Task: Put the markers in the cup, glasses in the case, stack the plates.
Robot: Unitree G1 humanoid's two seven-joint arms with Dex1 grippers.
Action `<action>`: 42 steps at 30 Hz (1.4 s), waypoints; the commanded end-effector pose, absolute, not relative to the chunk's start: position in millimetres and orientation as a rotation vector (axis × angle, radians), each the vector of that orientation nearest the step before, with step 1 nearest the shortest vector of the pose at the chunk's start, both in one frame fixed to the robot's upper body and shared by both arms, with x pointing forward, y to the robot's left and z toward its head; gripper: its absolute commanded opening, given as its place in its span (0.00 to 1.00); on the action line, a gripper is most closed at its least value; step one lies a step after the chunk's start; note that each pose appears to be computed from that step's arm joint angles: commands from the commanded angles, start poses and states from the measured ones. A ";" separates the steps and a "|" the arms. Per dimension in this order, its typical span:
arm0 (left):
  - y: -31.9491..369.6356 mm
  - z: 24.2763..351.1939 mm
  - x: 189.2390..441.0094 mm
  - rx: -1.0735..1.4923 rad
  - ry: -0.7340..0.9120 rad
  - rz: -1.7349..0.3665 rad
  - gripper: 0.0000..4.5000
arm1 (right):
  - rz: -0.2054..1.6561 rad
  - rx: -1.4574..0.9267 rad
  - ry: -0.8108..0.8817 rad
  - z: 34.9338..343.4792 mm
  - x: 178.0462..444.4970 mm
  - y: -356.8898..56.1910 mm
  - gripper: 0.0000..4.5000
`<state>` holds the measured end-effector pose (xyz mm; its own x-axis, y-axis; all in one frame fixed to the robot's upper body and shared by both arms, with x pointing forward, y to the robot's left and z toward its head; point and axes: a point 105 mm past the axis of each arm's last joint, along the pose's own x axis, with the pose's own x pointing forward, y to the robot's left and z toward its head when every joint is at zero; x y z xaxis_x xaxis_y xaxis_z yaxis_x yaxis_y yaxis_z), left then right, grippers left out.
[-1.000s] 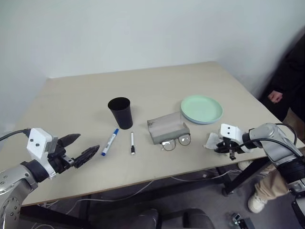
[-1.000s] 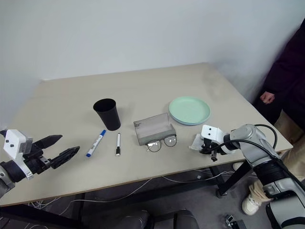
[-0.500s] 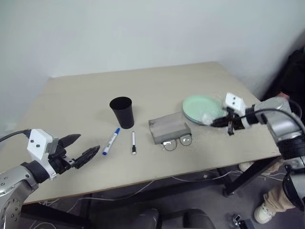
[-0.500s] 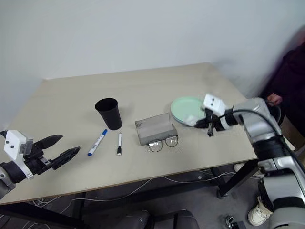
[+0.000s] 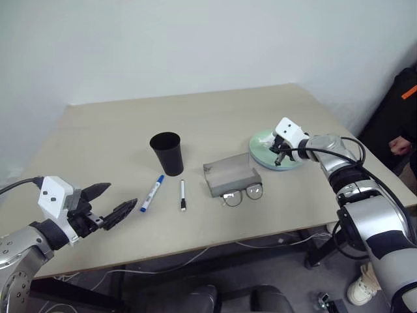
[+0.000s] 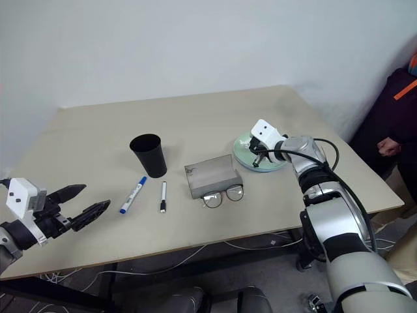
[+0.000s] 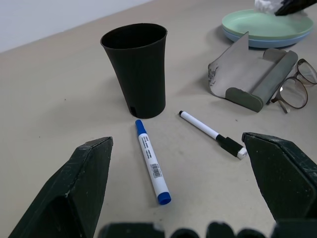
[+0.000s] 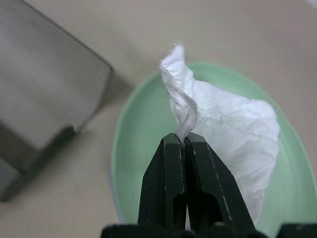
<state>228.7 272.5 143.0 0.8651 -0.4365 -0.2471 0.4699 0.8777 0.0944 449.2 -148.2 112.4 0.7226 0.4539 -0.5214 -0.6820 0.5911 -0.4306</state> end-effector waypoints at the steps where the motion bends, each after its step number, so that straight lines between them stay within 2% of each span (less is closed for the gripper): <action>1: 267.3 154.9 227.6 0.185 0.172 -0.481 1.00 | 0.603 -0.730 0.273 142.2 462.5 -146.8 0.10; 2: 266.9 154.3 227.4 0.184 0.173 -0.478 1.00 | 0.585 -0.735 0.263 145.3 464.1 -148.5 0.14; 7: 263.7 151.8 229.4 0.187 0.178 -0.475 1.00 | 0.621 -0.668 0.218 166.5 464.8 -146.2 0.51; 13: 247.8 151.0 248.1 0.200 0.174 -0.539 1.00 | 0.938 -0.532 0.200 185.9 438.4 -132.7 0.51; 21: 207.3 154.8 286.8 0.230 0.151 -0.711 1.00 | 1.303 -0.522 0.284 169.7 381.2 -116.0 0.51; 25: 187.0 154.8 307.9 0.258 0.143 -0.800 1.00 | 1.357 -0.523 0.311 161.7 368.1 -108.9 0.51; 29: 167.4 150.5 318.5 0.259 0.147 -0.881 1.00 | 1.411 -0.506 0.335 160.0 355.1 -106.2 0.51; 34: 130.7 133.2 321.7 0.254 0.193 -1.051 1.00 | 1.515 -0.470 0.348 165.6 331.4 -105.8 0.51; 42: 80.1 111.0 326.7 0.259 0.256 -1.269 1.00 | 1.538 -0.490 0.380 166.2 316.4 -116.4 0.51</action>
<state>323.8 85.6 99.9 0.2945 -0.8934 -0.3393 0.9497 0.3130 0.0000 320.1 -117.9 155.7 0.0163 0.8441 -0.5360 -0.9994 -0.0025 -0.0343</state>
